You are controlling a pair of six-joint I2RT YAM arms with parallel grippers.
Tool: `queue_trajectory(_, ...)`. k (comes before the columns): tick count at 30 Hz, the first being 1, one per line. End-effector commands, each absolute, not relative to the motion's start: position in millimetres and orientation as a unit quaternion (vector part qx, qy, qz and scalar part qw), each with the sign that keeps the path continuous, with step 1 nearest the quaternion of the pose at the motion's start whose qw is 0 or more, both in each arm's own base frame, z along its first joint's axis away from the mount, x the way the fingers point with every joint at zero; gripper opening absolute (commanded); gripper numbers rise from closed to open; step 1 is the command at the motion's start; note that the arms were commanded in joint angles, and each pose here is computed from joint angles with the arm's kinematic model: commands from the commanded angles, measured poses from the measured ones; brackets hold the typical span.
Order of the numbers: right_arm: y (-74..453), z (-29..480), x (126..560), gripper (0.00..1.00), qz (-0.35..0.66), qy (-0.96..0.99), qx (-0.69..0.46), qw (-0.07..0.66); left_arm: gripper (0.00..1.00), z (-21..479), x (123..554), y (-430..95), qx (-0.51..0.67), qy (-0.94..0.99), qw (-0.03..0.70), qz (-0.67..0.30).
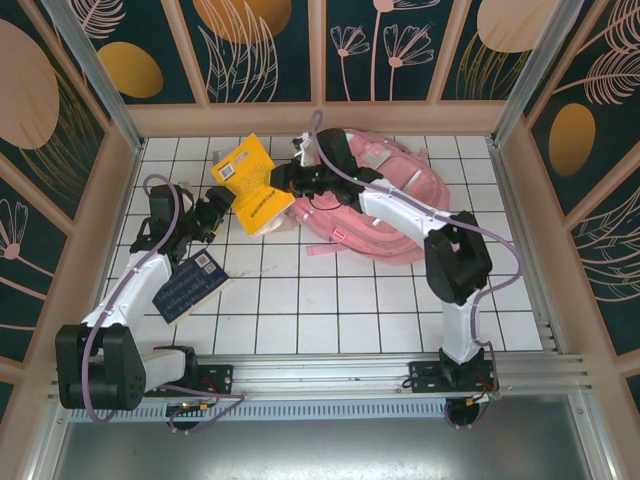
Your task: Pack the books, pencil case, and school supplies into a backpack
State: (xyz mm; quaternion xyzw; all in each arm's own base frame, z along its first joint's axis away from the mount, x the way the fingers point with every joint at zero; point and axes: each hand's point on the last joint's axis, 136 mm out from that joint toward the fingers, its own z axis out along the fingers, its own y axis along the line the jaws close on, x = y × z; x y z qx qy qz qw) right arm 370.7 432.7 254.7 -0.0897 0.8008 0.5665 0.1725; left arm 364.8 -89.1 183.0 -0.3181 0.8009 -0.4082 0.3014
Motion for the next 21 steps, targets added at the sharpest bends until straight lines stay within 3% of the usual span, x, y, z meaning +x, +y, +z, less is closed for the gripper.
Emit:
queue_trajectory(1, 431.1, 312.5, 349.2, 0.1, 0.632, 0.743, -0.114, 0.188, 0.83, 208.5, 367.4, -103.9, -0.285, 0.769, 0.315, -0.478)
queue_trajectory(6, 423.3, 328.8, 327.6, 0.11, 0.676, 0.708, -0.112, 0.167, 0.78, 229.7, 372.4, -118.2, -0.246, 0.735, 0.324, -0.542)
queue_trajectory(9, 417.0, 332.2, 321.9, 0.11, 0.688, 0.699, -0.102, 0.163, 0.7, 251.9, 369.9, -122.4, -0.222, 0.705, 0.344, -0.579)
queue_trajectory(21, 405.1, 319.1, 326.0, 0.13, 0.682, 0.709, -0.067, 0.164, 0.18, 291.4, 353.0, -125.7, -0.186, 0.666, 0.375, -0.618)
